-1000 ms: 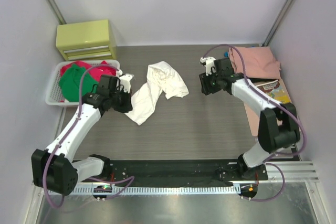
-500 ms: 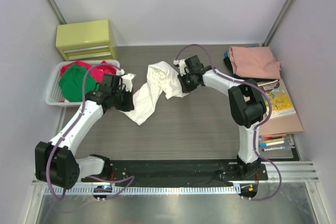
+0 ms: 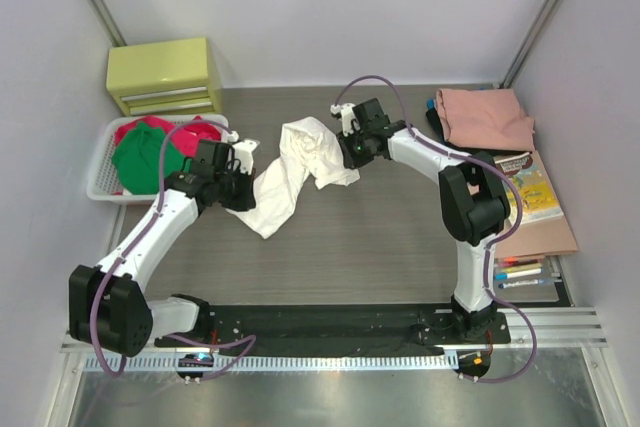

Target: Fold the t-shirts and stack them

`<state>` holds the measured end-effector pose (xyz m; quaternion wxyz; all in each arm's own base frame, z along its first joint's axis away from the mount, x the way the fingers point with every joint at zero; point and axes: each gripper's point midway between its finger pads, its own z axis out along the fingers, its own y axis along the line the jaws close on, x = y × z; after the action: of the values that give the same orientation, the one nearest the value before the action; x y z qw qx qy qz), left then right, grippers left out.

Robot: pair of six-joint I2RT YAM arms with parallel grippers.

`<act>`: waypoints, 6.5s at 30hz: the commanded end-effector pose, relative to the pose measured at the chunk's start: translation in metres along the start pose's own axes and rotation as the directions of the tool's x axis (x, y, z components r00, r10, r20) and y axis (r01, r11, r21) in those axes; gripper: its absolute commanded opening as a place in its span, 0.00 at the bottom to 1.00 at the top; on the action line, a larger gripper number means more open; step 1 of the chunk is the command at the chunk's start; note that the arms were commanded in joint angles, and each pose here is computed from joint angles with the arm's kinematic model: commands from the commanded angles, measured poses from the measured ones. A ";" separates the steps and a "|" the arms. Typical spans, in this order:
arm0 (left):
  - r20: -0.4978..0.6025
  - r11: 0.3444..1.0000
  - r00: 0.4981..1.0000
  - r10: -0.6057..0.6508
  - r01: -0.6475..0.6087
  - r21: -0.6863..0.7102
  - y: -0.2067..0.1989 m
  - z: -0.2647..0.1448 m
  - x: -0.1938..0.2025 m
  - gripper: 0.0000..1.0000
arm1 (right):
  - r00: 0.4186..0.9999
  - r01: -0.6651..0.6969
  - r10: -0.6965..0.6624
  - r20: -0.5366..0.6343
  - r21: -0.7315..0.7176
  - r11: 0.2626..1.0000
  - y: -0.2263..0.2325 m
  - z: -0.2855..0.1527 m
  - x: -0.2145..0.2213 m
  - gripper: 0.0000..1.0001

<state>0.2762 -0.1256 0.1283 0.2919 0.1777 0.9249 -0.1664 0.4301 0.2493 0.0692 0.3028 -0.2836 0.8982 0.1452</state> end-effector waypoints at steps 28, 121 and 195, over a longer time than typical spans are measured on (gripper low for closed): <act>0.036 0.999 0.999 0.032 -0.031 -0.038 0.008 0.001 -0.009 0.00 | 0.983 -0.178 0.181 0.005 0.209 0.961 -0.099 0.024 0.007 0.01; -0.162 0.963 0.950 0.267 -0.258 0.076 -0.024 0.068 0.006 0.00 | 0.955 -0.228 0.163 0.249 0.259 0.939 -0.138 -0.144 -0.037 0.01; -0.515 0.996 0.853 -0.090 0.062 -0.071 0.035 0.053 0.074 0.00 | 0.910 -0.212 0.123 0.396 0.190 0.959 -0.041 -0.282 0.060 0.54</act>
<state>0.2501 -0.0998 0.0363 0.0113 0.1651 0.9800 -0.1107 0.2802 0.0659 0.2326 0.4643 -0.1310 0.8691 0.1092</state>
